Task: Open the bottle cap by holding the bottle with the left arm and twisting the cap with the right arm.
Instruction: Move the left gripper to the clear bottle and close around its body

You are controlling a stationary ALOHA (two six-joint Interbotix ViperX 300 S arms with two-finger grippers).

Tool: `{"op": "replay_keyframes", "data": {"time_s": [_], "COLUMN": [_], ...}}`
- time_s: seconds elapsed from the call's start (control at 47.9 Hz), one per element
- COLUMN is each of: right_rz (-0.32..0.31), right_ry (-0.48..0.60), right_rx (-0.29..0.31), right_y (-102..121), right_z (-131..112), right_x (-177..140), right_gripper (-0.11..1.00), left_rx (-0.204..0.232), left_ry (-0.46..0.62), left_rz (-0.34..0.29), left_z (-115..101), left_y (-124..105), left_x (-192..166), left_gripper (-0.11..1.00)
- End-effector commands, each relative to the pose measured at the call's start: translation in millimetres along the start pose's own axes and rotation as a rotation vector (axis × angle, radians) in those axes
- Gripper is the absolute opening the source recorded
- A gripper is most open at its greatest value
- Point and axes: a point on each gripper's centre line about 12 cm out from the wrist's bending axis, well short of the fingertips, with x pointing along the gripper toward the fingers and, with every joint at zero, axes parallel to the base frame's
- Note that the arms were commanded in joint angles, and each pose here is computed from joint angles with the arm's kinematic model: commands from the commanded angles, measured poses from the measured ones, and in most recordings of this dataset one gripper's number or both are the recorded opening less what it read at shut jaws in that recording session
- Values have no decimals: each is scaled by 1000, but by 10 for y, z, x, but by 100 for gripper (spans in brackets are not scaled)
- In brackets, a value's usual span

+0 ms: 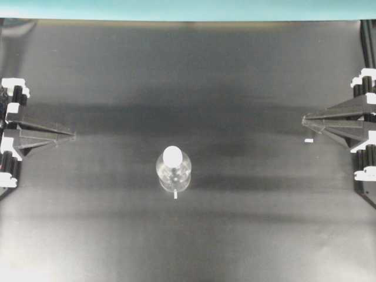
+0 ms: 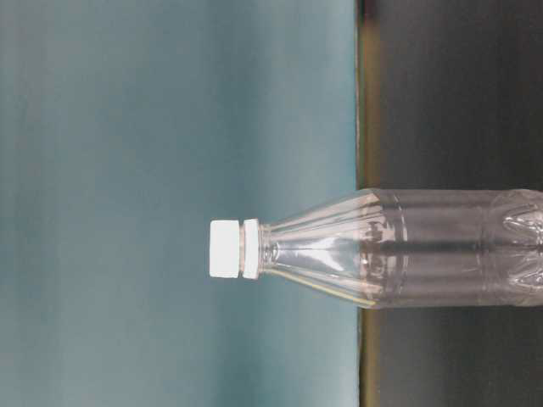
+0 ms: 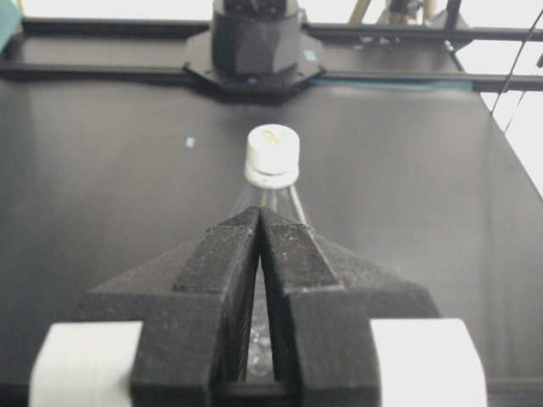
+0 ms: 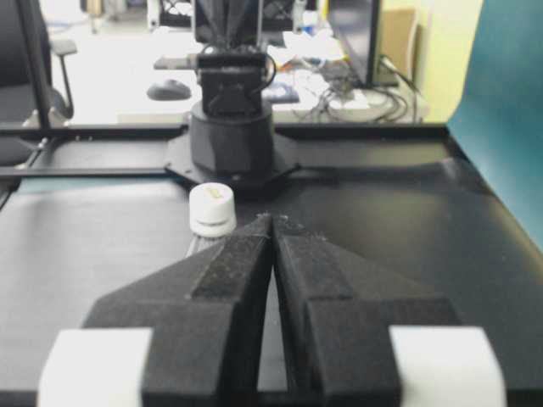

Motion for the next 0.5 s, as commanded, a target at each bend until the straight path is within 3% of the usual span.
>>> {"op": "replay_keyframes", "data": {"time_s": [0.0,0.25,0.48], "right_rz": [-17,-22,-24], "right_ry": [-11,151,186], "right_rx": [1,38,57], "right_y": [-32,-37,-35], "right_z": [44,24,32], "right_x": [26,69,30], "right_gripper": [3,-1,-1], "left_rx": [37,56,79], "left_ry": [-12,16,-17], "left_rz": [-23,-39,-42], "left_z": [170,389,390], "left_y": [-37,-83,-100], "left_x": [141,709,1182], "left_gripper": [14,9,12]}}
